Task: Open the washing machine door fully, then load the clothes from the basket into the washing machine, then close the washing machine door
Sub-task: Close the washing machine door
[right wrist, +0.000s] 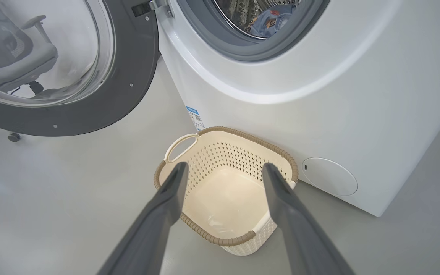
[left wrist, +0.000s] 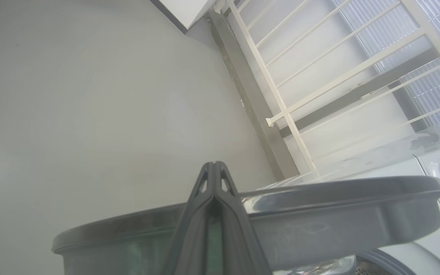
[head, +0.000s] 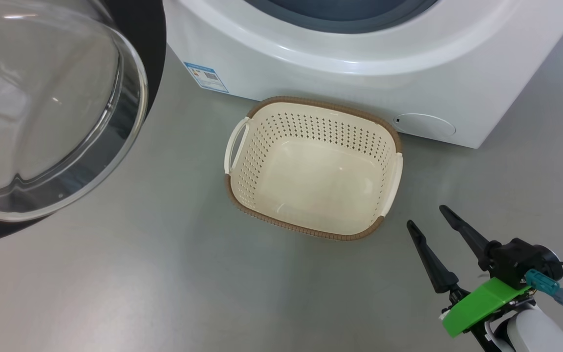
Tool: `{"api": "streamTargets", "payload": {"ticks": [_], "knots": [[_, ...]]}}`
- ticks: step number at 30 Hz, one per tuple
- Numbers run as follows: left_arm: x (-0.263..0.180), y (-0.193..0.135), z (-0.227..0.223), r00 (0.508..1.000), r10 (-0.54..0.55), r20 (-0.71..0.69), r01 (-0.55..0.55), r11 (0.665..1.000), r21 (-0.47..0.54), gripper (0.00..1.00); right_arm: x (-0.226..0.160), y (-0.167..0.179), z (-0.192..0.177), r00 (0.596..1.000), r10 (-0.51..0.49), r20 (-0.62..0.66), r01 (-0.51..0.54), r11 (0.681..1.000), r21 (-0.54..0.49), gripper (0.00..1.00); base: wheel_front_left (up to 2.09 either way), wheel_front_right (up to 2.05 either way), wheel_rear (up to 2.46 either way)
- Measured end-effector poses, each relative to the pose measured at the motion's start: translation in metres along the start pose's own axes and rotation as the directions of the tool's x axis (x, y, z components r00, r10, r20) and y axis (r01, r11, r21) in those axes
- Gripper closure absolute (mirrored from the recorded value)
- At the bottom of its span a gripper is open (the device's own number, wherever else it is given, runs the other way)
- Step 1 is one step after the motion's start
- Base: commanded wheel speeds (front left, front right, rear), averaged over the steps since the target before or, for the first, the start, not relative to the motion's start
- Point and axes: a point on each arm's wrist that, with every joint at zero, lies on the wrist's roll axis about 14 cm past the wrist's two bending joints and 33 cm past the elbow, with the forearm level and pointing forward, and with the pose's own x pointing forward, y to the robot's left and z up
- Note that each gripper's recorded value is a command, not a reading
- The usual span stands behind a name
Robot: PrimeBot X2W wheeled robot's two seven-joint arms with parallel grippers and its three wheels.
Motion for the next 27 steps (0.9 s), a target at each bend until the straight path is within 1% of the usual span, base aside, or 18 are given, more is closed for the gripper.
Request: {"api": "streamTargets", "payload": {"ticks": [18, 21, 27], "knots": [[-0.012, -0.002, -0.012, 0.993, -0.033, -0.117, 0.036, 0.999, 0.021, 1.0, 0.003, 0.004, 0.016, 0.999, 0.006, 0.035, -0.005, 1.0, -0.02, 0.0, 0.0, 0.0, 0.0], [-0.015, -0.005, -0.013, 0.99, -0.054, -0.129, 0.055, 0.998, 0.005, 1.0, 0.003, 0.006, 0.019, 0.999, 0.006, 0.039, -0.005, 1.0, -0.024, 0.0, 0.0, 0.0, 0.0], [-0.023, -0.007, -0.019, 0.981, -0.077, -0.178, 0.082, 0.996, 0.018, 1.0, 0.002, 0.01, 0.025, 0.999, 0.01, 0.051, -0.008, 1.0, -0.03, 0.0, 0.0, 0.0, 0.0]]}}
